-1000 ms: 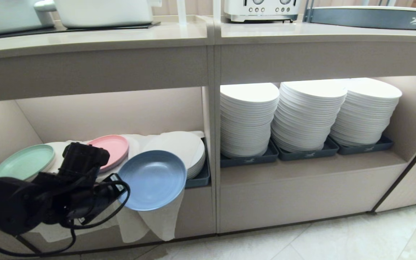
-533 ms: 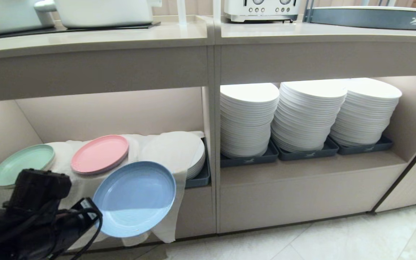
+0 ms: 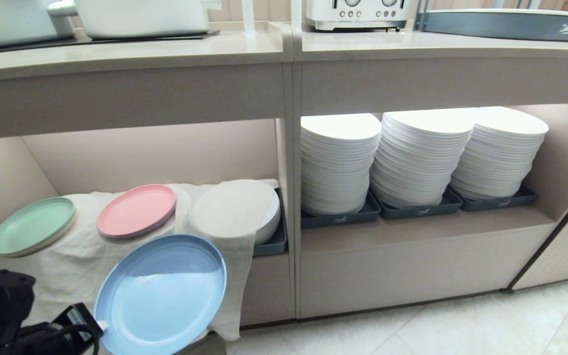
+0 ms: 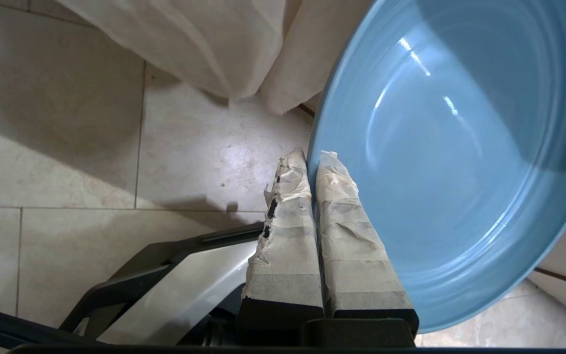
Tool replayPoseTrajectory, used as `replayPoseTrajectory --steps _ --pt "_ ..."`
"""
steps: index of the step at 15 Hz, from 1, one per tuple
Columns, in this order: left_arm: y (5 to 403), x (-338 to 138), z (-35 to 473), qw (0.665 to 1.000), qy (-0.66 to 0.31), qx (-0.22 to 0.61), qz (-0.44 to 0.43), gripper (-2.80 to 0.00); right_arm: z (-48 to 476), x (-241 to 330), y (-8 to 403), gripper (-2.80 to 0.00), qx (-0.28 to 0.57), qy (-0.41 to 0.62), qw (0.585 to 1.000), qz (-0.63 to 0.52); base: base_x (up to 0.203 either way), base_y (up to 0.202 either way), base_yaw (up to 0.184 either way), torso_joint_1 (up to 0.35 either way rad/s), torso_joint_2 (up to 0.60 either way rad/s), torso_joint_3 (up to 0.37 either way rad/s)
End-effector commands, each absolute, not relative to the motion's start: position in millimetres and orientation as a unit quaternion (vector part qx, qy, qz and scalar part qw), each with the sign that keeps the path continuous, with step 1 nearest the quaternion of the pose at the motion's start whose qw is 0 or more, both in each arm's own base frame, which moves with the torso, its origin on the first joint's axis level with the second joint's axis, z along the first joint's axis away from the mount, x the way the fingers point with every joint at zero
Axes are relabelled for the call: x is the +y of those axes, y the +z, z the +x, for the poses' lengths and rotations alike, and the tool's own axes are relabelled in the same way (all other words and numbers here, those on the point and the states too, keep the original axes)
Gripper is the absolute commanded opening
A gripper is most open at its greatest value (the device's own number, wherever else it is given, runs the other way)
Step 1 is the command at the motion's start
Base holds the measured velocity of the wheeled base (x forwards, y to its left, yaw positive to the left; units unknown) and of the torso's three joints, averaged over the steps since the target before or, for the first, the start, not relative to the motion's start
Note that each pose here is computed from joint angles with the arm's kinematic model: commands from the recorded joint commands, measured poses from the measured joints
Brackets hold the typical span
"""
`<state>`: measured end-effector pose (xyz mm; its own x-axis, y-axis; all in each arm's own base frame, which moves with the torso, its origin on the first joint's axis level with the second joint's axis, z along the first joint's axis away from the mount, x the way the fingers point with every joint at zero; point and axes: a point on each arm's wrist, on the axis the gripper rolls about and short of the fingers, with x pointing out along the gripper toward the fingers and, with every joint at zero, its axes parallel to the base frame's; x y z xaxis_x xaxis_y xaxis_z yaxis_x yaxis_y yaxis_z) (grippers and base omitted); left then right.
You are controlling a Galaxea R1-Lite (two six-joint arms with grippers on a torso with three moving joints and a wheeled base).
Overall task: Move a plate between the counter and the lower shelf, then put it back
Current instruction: Put the plate
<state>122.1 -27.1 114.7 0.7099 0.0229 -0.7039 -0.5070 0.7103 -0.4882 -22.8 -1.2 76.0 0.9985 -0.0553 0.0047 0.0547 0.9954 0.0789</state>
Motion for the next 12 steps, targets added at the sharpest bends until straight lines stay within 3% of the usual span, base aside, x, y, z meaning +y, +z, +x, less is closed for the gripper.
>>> replayPoseTrajectory --steps 1,12 --pt "117 -29 119 0.86 0.145 0.343 -0.35 -2.8 -23 -1 76 -2.8 -0.004 -0.027 0.999 0.039 0.0 0.0 0.0 0.0 0.0 0.0" --pt "116 -33 101 0.857 0.101 0.393 -0.316 -2.8 -23 -1 76 -2.8 -0.004 -0.028 0.999 0.04 0.0 0.0 0.0 0.0 0.0 0.0"
